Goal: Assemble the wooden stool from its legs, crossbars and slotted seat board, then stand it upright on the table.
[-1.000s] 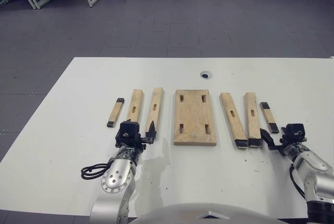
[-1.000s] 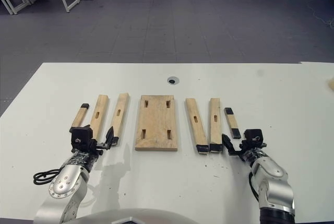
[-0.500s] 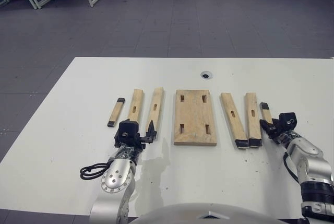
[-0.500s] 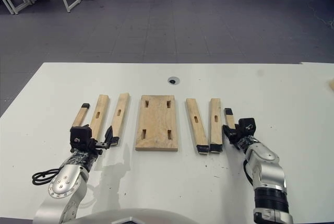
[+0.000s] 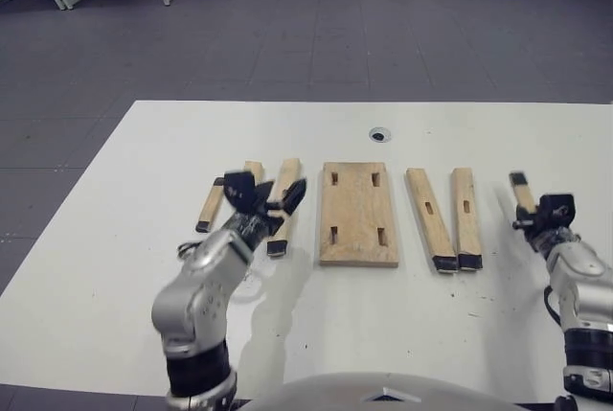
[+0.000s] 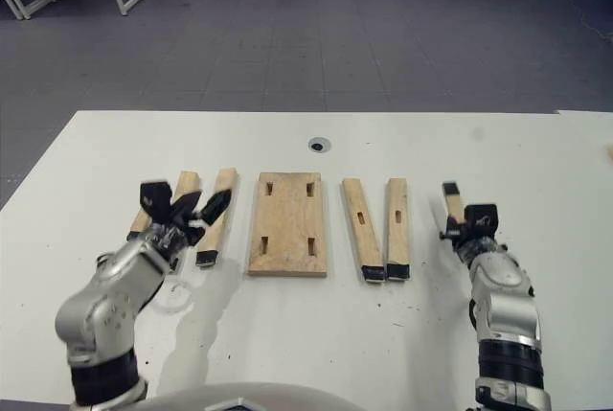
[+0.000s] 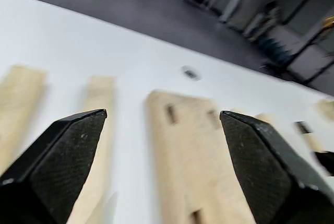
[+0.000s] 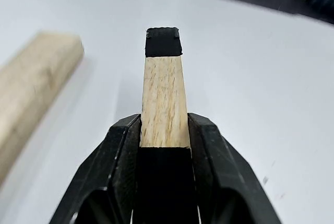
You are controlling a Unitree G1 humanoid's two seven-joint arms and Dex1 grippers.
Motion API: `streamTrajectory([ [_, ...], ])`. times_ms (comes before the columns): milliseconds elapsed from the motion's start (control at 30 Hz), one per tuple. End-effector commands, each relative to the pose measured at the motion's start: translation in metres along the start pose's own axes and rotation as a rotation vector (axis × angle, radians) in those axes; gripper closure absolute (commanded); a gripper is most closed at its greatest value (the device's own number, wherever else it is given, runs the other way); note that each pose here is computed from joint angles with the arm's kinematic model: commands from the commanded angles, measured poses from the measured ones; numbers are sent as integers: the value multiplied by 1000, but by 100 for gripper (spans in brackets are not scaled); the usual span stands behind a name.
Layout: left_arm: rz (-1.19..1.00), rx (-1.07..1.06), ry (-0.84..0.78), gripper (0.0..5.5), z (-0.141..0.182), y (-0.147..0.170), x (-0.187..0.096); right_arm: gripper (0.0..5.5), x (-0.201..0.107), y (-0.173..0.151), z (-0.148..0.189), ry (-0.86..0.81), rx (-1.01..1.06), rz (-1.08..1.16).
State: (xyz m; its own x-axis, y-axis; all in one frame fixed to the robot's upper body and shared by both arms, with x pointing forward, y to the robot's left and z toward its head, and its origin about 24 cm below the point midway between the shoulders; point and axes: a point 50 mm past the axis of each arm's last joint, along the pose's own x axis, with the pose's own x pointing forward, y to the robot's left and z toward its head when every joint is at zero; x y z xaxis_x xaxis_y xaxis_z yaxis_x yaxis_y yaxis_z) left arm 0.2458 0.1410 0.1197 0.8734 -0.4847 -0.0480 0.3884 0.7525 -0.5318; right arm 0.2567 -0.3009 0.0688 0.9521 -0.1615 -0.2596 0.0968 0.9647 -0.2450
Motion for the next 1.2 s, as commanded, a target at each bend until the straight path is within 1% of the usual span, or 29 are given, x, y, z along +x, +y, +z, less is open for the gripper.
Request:
streamTrajectory([
  [33,-367,-402,-80,148,45,-13,25,421,-4,91,82,-387,-45,320],
  [100,-436,-518,-29,148,45,-18,32,421,-11,129,86,-443,-67,452],
  [167,-462,-562,44,148,42,-24,37,421,-22,160,89,-474,-55,561],
  [233,-454,-570,71,148,45,-29,41,421,-30,177,91,-487,-46,615],
  [300,-435,-554,85,148,48,-33,43,421,-35,185,92,-493,-44,641],
  [400,-367,-492,106,148,48,-32,47,421,-38,191,93,-493,-46,663],
  [500,-311,-435,143,148,41,-26,49,421,-38,190,94,-491,-51,648],
  [633,-294,-392,161,148,34,-32,56,421,-39,192,101,-511,-44,646],
  [767,-266,-394,168,148,30,-29,61,421,-46,200,107,-536,-23,671],
  [967,-229,-415,173,148,27,-23,67,421,-56,212,103,-518,1,712],
  [1133,-305,-456,193,231,34,-27,64,421,-56,210,96,-494,-5,710],
  [1200,-338,-439,233,269,32,-31,63,421,-56,209,96,-493,-9,713],
])
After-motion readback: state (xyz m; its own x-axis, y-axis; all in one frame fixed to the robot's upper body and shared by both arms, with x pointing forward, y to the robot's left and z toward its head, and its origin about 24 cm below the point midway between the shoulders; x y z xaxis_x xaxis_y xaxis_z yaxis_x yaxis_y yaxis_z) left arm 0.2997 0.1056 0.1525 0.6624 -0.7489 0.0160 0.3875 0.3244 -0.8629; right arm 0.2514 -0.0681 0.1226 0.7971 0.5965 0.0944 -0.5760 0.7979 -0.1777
